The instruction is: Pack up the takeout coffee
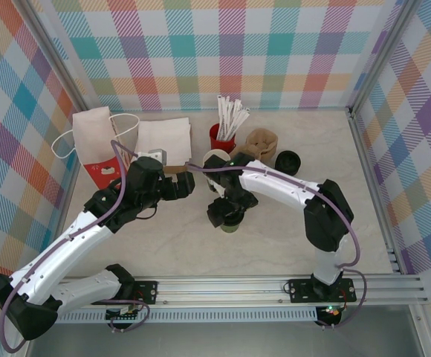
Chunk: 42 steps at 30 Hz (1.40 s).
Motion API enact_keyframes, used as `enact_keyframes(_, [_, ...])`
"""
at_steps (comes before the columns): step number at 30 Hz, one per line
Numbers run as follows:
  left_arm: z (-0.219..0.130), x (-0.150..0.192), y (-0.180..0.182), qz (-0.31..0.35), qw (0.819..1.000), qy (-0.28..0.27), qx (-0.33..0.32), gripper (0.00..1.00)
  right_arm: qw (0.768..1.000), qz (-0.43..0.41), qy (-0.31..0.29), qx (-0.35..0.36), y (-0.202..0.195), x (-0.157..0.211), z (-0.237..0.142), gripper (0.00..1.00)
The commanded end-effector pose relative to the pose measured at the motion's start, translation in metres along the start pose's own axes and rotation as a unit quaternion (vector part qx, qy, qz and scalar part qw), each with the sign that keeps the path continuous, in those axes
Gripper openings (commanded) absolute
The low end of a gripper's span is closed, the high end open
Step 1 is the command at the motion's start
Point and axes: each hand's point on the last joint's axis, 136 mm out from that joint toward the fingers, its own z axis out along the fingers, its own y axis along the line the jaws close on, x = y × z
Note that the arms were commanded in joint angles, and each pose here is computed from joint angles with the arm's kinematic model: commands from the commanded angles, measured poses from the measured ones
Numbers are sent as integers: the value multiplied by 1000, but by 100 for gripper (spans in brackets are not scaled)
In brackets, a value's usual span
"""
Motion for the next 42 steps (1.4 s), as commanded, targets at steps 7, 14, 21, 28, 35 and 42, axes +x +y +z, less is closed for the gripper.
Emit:
enact_keyframes(7, [-5,2,14,1,1000,-5,-22,100,1000,-7,7,0,3,3,9,94])
enact_keyframes(14, [-6,2,15,3,1000,-6,-23,100,1000,1,8,1,0,12,3,82])
enact_keyframes(21, [-7,1,15,5,1000,-7,-25,100,1000,19,2,0,-11,21,-10,81])
enact_keyframes(28, [-9,-1,15,6,1000,-10,-24,100,998,65,1,4,-52,31,-20,77])
enact_keyframes(35, [-10,-1,16,6,1000,-11,-25,100,989,144,-16,0,-116,35,-31,77])
enact_keyframes(42, [-9,-1,15,7,1000,-11,-24,100,978,204,-37,5,-175,26,-40,77])
